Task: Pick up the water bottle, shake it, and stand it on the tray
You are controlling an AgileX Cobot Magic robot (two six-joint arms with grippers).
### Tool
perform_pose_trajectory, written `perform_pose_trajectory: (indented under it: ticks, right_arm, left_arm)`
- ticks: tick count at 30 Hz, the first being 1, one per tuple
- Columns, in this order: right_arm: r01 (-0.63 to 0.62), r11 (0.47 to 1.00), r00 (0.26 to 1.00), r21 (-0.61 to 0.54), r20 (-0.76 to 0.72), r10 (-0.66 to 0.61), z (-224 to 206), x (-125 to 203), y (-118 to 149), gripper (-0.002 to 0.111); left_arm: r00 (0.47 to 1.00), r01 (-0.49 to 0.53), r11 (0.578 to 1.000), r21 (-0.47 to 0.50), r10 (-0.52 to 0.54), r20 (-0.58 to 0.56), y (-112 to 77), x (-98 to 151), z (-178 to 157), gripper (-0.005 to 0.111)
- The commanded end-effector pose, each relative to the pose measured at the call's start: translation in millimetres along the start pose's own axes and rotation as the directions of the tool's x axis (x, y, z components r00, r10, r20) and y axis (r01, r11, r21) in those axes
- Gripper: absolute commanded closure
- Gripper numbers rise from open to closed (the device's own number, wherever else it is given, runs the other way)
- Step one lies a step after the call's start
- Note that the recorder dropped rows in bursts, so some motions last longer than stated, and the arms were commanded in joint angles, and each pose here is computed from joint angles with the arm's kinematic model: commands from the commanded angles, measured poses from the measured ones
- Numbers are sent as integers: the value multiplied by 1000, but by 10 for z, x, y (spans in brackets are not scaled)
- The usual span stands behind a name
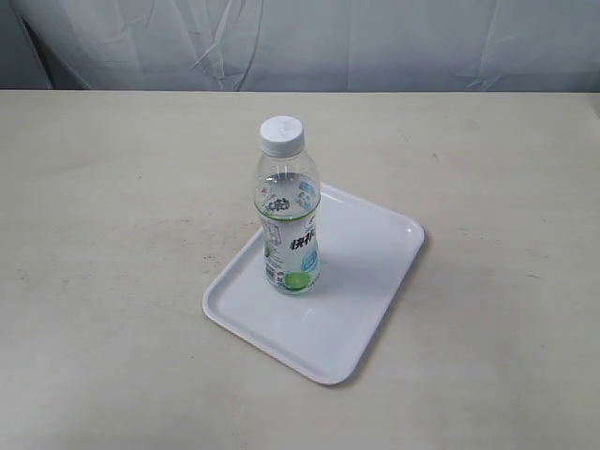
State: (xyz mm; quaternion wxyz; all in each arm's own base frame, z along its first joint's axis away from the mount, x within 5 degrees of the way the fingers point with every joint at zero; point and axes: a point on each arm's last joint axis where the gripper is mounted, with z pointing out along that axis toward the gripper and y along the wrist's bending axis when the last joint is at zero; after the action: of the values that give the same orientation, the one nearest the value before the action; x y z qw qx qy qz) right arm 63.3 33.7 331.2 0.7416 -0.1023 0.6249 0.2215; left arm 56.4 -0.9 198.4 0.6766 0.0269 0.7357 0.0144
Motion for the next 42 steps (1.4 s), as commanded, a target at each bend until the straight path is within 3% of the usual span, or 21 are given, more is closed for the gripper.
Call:
perform_pose_trajectory:
  ticks: [1, 8, 20, 34, 42]
  right_arm:
    - [72, 997, 992, 5, -100, -71, -48, 180, -18, 104]
    - [42, 987, 948, 152, -319, 9, -169, 423, -144, 104]
    - [126, 955, 954, 267, -296, -42, -453, 835, -254, 104]
    - [164, 897, 922, 411, -386, 8, -517, 1055, -359, 104]
    - [144, 888, 917, 437, -397, 47, -524, 1300, -417, 104]
  left_arm:
    - [1000, 7, 1000, 7, -8, 14, -4, -5, -2, 105]
    - [1000, 7, 1000, 7, -8, 14, -4, -5, -2, 105]
    - [1000, 7, 1000, 7, -8, 14, -4, -5, -2, 105]
    - [1000, 7, 1000, 7, -8, 14, -4, -5, -2, 105]
    - [1000, 7, 1000, 7, -8, 14, -4, -5, -2, 105]
